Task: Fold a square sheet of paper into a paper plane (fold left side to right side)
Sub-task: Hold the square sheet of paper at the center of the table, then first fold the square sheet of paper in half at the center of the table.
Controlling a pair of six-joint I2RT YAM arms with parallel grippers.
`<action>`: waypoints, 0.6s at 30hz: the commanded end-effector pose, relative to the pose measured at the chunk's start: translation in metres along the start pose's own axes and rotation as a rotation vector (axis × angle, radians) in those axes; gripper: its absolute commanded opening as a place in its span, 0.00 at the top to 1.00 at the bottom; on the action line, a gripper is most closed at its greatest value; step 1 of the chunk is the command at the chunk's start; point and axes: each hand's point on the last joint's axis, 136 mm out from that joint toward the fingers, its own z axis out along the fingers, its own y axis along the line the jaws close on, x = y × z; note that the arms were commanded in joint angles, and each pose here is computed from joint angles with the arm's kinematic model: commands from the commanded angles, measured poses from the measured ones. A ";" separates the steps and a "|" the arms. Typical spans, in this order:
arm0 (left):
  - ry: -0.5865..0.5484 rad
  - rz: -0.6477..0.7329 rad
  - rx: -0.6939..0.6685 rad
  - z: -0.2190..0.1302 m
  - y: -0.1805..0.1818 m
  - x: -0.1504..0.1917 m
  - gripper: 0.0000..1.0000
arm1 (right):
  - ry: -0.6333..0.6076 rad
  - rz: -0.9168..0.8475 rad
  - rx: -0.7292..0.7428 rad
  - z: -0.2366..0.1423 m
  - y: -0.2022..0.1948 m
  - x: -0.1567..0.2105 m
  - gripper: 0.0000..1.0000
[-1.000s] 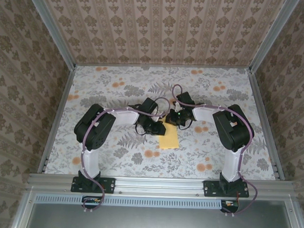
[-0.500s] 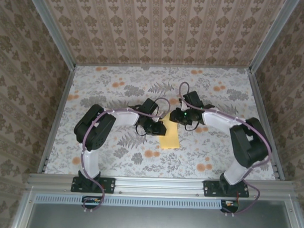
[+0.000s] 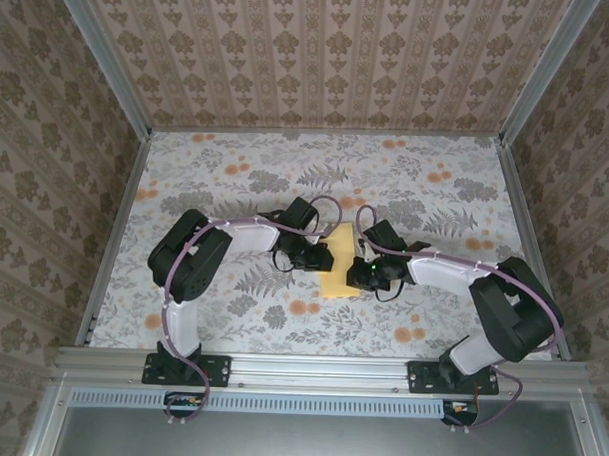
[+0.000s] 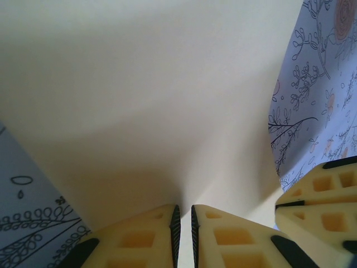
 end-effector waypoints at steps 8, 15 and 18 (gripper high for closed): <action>0.002 0.007 -0.038 -0.014 -0.007 0.003 0.78 | 0.074 0.041 0.139 0.013 -0.030 0.017 0.88; -0.030 0.023 -0.030 -0.016 -0.010 -0.016 0.76 | 0.089 0.038 0.175 0.013 -0.038 0.021 0.89; -0.031 0.025 -0.029 -0.012 -0.007 -0.019 0.77 | 0.093 0.038 0.178 0.014 -0.038 0.021 0.89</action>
